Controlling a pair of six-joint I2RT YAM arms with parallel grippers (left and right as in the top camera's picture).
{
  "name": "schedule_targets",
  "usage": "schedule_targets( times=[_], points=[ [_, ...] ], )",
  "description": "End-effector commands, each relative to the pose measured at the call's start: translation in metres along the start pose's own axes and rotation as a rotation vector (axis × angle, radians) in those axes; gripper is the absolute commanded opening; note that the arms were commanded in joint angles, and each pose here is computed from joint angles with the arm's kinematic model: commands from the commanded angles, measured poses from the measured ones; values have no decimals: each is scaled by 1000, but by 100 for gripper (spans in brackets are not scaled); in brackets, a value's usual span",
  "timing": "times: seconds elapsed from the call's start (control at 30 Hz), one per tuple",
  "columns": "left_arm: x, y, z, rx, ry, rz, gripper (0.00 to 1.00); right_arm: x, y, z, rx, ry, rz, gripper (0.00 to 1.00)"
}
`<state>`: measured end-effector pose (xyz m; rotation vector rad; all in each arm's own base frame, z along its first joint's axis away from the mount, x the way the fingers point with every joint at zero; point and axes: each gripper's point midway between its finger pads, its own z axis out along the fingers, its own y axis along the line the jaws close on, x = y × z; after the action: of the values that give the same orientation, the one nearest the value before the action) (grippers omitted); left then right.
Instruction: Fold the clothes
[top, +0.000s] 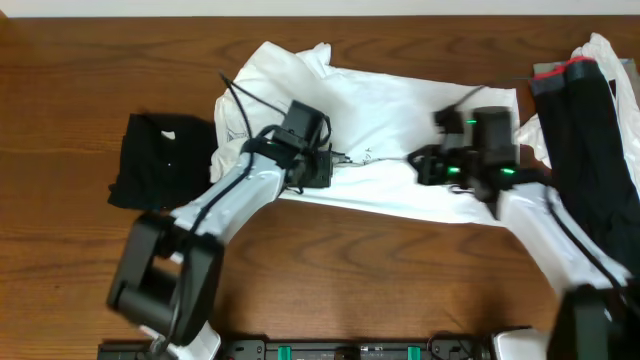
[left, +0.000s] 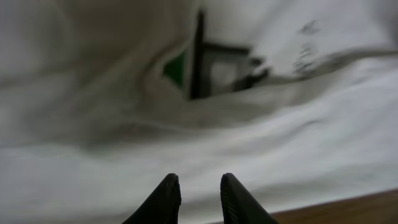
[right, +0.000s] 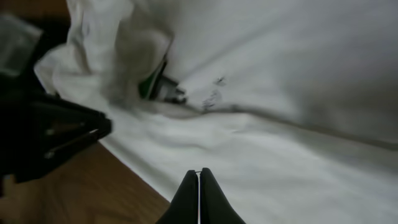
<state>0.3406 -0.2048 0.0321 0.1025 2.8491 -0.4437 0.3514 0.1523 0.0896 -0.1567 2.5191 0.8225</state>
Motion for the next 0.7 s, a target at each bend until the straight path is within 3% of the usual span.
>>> schedule_targets(
  times=[0.0,0.2,0.47,0.67],
  points=[
    [11,8,13,-21,44,-111,25,18,13,33,-59,80,1,2],
    [19,15,22,-54,72,-218,21,32,28,76,-204,125,1,1],
    [18,16,22,-55,67,-220,21,41,27,102,-276,142,30,1],
    [18,16,22,-55,68,-219,21,34,9,110,-182,92,17,1]
  ],
)
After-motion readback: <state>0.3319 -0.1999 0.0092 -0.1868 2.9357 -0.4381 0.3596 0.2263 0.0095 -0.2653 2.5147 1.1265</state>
